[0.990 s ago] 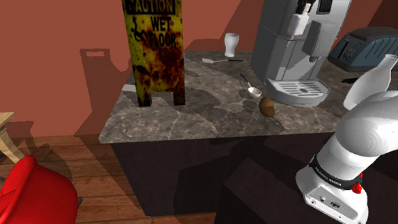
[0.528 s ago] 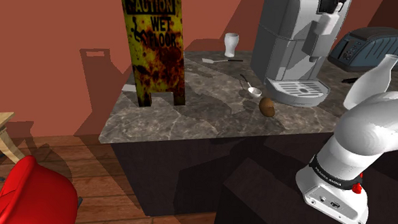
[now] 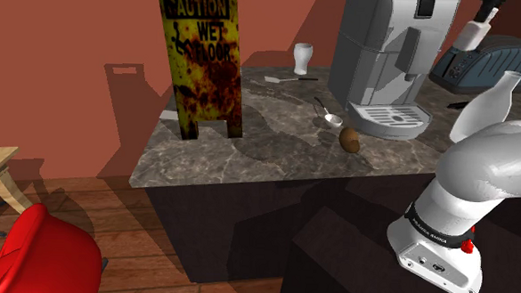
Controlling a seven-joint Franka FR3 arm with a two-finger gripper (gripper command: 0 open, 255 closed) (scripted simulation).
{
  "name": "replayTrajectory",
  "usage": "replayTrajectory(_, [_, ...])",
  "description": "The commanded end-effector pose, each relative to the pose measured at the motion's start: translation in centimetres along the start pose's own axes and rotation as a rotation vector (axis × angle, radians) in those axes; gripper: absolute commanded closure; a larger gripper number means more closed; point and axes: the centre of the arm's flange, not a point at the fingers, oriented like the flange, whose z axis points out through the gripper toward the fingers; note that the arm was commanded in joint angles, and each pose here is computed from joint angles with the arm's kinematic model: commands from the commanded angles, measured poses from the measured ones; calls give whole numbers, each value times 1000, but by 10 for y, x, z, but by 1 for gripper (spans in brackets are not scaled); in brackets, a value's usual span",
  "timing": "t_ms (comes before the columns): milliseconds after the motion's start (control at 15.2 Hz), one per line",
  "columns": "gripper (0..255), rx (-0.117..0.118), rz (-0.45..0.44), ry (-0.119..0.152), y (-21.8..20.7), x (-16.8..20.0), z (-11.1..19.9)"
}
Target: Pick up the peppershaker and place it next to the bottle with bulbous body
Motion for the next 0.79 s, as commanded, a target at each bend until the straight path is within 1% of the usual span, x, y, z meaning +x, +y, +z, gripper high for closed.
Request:
replayTrajectory(0, [255,0,-1,-1,21,-18,1])
replayTrajectory(330, [255,0,-1,-1,67,-57,0])
replayTrajectory(726, [255,0,-1,-1,65,-59,32])
